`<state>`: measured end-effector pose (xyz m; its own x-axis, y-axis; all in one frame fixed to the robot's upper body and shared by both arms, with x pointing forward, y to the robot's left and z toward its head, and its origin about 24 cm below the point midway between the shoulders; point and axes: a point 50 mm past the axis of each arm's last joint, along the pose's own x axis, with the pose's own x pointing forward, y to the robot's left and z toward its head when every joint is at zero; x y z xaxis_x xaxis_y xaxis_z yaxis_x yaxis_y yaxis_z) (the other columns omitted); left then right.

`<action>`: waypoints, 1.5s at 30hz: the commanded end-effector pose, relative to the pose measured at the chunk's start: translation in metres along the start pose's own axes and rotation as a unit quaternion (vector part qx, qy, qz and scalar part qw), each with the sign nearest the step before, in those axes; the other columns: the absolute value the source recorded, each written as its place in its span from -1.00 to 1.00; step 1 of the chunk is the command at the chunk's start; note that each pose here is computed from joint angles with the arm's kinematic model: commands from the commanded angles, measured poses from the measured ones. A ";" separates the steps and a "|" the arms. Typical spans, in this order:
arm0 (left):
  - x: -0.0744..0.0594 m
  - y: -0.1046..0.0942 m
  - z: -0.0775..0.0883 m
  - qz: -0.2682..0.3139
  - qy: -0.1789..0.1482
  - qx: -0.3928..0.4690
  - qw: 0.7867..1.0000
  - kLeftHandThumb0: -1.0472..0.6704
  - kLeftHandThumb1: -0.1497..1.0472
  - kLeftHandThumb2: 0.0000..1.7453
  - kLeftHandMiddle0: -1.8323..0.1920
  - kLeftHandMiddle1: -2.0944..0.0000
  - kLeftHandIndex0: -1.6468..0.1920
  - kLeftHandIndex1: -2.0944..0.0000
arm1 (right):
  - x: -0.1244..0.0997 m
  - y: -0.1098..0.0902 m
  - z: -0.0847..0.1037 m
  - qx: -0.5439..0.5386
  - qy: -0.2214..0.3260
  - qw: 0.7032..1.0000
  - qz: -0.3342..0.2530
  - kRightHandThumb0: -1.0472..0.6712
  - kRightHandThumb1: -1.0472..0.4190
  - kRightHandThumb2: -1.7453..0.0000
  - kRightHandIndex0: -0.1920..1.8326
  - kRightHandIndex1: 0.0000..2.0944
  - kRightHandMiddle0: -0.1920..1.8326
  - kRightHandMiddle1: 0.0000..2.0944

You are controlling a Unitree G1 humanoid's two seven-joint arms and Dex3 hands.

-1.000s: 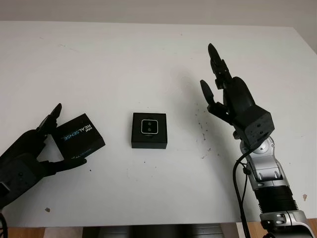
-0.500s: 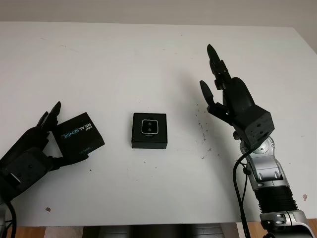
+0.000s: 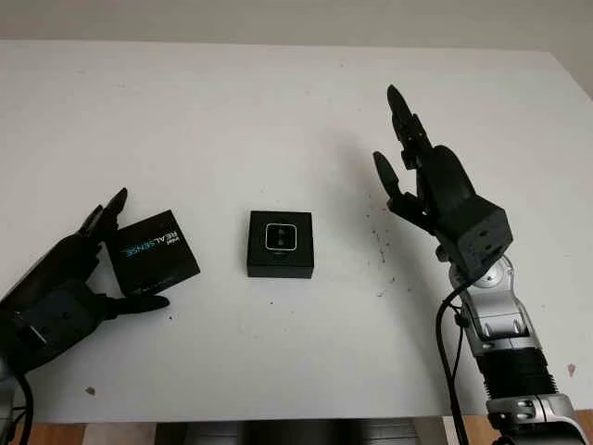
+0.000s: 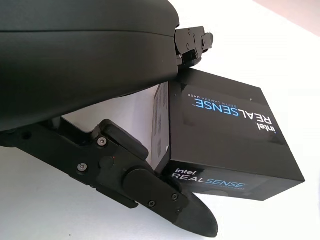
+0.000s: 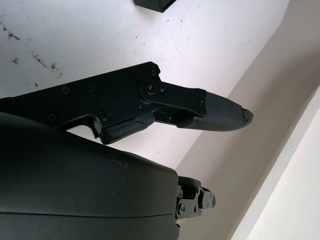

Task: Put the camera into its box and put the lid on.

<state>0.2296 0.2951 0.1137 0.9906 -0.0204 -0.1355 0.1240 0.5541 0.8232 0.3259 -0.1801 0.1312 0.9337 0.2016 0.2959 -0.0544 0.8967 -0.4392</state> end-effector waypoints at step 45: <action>0.024 0.020 0.028 0.095 -0.084 -0.101 0.987 -0.10 0.84 -0.94 0.30 0.08 0.21 0.24 | -0.007 0.001 -0.005 0.002 -0.006 1.000 -0.004 -0.59 -1.00 0.29 -0.84 -0.94 -0.85 -0.95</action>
<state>0.2554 0.2844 0.1295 0.9966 -0.0131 0.0810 -0.0466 0.7225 0.6898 0.3217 -0.1809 0.1269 0.9289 0.2074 0.3068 -0.0536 0.8951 -0.4427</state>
